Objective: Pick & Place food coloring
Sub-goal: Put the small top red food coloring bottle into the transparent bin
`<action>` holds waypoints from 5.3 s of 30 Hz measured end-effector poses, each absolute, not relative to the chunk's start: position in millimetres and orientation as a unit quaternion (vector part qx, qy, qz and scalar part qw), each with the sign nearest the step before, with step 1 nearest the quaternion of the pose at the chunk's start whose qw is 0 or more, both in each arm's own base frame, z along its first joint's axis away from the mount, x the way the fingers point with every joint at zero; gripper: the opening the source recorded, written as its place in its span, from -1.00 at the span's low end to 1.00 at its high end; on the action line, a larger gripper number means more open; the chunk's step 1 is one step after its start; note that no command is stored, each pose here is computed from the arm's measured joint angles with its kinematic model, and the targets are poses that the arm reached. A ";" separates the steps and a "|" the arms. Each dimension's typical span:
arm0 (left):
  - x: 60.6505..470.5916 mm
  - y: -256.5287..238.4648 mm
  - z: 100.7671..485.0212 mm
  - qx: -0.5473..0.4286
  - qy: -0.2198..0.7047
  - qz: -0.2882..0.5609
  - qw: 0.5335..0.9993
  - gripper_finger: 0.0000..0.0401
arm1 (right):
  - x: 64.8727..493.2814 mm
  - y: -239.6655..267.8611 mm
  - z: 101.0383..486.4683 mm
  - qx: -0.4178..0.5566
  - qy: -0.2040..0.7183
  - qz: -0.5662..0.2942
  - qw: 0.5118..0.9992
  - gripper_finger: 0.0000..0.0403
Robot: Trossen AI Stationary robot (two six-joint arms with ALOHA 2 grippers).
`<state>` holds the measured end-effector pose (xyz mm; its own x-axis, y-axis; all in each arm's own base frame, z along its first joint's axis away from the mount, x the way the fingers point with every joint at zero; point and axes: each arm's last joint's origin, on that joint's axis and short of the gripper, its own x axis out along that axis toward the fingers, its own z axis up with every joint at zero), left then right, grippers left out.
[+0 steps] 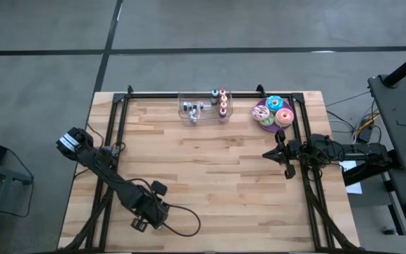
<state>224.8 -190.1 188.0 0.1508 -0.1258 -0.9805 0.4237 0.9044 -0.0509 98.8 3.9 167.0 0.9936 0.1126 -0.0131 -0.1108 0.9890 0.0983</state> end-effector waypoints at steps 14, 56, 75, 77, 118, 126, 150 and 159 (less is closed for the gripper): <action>224.7 -189.3 182.0 0.119 0.628 -0.181 0.747 -0.55 | 98.8 3.9 167.0 0.049 0.009 0.056 0.997 -0.96; 239.3 -164.2 200.8 0.055 0.626 -0.169 0.759 -0.81 | 98.8 3.8 167.0 0.049 0.009 0.056 0.997 -0.96; 289.6 -50.0 255.2 0.061 0.628 -0.110 0.768 -0.81 | 98.8 3.9 167.0 0.049 0.009 0.056 0.997 -0.96; 294.3 -33.7 261.6 0.051 0.621 -0.095 0.777 -0.81 | 98.8 3.9 167.0 0.049 0.009 0.056 0.997 -0.96; 344.8 178.2 324.2 -0.094 0.513 0.166 0.837 -0.81 | 98.8 3.8 167.0 0.049 0.009 0.056 0.997 -0.96; 341.8 189.1 329.1 -0.075 0.510 0.188 0.836 -0.81 | 98.8 3.9 167.0 0.049 0.009 0.056 0.997 -0.96; 358.3 232.0 298.6 -0.087 0.530 0.210 0.817 -0.81 | 98.8 3.9 166.9 0.049 0.009 0.056 0.997 -0.96; 378.4 245.5 271.8 -0.088 0.557 0.197 0.802 -0.81 | 98.8 3.9 167.0 0.049 0.009 0.056 0.997 -0.96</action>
<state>378.4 245.5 271.8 0.3012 0.2187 -0.9281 -0.4139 0.9068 0.0794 98.8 3.9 167.0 0.9936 0.1121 -0.0131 -0.1103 0.9890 0.0983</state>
